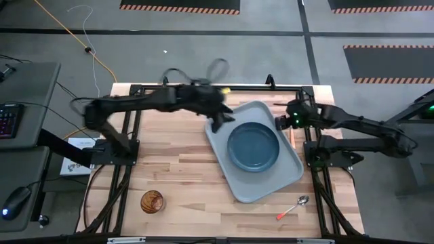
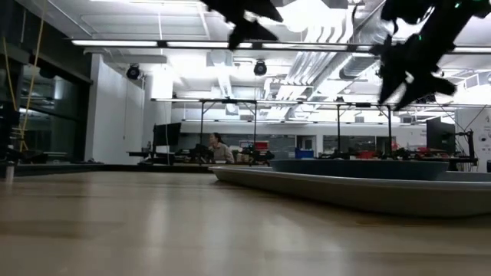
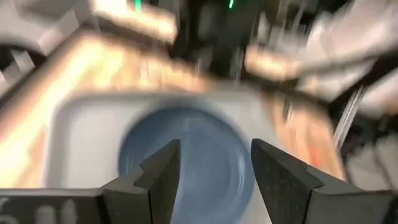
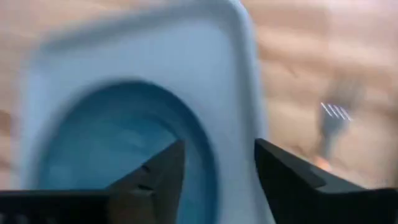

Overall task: Pick and place plate/cup/fork/spoon on tray
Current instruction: Put the orange fork on the right side of the dark blue plate

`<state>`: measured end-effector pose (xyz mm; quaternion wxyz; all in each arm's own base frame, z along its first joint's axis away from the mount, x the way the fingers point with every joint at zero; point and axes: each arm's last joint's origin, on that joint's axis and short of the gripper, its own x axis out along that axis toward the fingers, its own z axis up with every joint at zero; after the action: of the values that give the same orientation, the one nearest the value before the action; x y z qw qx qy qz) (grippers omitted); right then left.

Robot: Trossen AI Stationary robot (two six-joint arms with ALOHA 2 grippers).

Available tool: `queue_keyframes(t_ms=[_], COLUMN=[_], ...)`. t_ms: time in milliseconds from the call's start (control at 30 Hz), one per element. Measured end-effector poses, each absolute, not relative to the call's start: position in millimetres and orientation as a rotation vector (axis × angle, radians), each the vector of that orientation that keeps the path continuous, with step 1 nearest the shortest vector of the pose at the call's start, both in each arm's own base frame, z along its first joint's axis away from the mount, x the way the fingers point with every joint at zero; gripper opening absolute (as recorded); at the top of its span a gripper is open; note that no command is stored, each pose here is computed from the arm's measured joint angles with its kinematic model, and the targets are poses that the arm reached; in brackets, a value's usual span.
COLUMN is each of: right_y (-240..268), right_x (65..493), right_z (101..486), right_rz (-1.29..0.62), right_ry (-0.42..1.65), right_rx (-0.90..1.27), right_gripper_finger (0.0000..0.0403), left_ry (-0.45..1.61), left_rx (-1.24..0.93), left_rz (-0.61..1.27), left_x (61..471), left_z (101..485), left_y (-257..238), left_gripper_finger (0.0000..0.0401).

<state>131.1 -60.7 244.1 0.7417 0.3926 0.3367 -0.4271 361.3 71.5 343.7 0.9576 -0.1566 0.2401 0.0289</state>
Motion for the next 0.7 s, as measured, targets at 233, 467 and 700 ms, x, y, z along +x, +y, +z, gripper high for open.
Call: queue_keyframes(t_ms=[233,467,700], right_y=[-75.5,-84.3,-86.6], right_x=[131.3,128.8,120.1], right_z=[217.2,184.3,146.5], right_rz=[-1.151,-1.310,-1.295], right_ry=[1.015,1.132,1.105], right_rx=[0.874,0.955,1.081], right_gripper_finger=[0.0237,0.0231,0.0211], left_ry=[0.159,0.058,0.028], left_rx=[-0.398,-0.460,-0.470], left_rz=[0.062,0.109,0.101], left_x=[289.5,262.5,261.7], left_z=[344.2,339.9,343.7], left_y=[61.7,57.2,56.7], left_gripper_finger=[0.0184,0.0184,0.0184])
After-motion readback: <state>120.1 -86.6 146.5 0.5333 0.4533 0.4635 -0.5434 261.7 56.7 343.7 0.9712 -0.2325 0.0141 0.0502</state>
